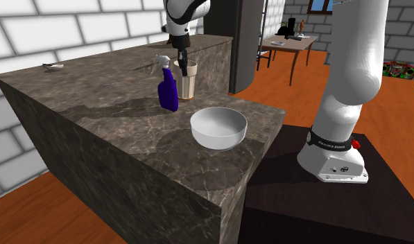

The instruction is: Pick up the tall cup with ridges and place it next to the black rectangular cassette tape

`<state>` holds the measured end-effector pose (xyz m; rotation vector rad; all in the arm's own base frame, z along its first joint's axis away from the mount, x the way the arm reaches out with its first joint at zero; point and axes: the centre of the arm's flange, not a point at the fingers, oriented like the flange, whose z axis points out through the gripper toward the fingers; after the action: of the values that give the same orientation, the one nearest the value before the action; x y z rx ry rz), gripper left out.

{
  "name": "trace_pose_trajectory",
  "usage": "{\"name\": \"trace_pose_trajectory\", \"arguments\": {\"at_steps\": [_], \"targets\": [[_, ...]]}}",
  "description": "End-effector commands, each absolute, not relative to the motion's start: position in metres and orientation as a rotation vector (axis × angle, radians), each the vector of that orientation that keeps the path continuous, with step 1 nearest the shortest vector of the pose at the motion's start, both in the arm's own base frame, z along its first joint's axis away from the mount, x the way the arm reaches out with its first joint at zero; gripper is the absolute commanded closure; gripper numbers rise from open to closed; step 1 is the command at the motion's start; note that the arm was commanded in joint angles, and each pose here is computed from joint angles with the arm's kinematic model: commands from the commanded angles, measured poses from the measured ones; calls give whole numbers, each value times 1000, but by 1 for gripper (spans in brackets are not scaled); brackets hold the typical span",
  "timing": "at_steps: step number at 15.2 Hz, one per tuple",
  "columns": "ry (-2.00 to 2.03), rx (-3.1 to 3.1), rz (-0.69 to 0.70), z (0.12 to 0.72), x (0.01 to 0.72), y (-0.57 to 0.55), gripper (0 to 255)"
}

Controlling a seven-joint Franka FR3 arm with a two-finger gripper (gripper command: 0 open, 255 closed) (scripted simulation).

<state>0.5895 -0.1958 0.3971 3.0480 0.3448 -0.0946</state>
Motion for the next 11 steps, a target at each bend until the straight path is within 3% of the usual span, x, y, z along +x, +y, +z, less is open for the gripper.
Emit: {"name": "trace_pose_trajectory", "arguments": {"at_steps": [1, 4, 5, 11], "targets": [[345, 3047, -93, 397, 590, -196, 255], [345, 3047, -93, 397, 590, -196, 255], [345, 3047, -93, 397, 590, -196, 0], [345, 3047, -93, 410, 590, -195, 0]]}}
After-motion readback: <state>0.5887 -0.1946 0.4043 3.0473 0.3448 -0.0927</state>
